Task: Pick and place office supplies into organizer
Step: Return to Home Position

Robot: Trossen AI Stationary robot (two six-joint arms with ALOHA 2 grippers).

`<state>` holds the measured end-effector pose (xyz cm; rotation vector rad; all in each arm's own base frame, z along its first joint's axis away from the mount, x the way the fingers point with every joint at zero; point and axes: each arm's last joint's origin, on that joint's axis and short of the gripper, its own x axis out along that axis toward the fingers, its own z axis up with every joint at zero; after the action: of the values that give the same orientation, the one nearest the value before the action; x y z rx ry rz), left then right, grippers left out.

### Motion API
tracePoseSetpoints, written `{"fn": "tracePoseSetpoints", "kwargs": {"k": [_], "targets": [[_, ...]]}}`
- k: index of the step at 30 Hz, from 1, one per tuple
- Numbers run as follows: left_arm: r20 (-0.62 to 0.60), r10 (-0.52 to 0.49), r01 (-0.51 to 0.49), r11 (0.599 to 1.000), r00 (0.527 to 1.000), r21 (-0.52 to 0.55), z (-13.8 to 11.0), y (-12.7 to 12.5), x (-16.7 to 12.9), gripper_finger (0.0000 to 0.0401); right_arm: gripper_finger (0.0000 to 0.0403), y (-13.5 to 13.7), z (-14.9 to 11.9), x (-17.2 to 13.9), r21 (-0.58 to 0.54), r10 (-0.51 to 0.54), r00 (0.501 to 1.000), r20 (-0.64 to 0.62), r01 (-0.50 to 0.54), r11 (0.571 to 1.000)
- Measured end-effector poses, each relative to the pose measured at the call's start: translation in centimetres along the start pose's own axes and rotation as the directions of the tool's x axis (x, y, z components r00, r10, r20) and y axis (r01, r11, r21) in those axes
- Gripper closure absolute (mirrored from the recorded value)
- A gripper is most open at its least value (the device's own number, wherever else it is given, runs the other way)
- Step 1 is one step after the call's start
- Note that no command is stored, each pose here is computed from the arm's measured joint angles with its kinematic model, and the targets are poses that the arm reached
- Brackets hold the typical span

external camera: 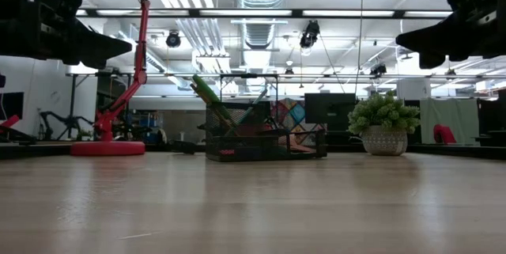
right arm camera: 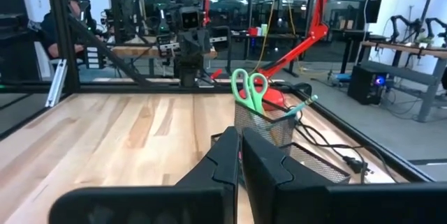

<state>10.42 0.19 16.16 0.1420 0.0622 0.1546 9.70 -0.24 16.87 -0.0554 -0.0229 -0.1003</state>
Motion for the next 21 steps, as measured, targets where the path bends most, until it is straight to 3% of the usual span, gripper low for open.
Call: {"fn": "tracePoseSetpoints", "kwargs": {"k": [21], "targets": [[-0.057,-0.007,0.005,0.999,0.998,-0.04,-0.46,-0.14,0.39,0.0401,0.0394,0.0,0.0,0.0,-0.023,0.0,1.0,-0.003,0.0,1.0]]}}
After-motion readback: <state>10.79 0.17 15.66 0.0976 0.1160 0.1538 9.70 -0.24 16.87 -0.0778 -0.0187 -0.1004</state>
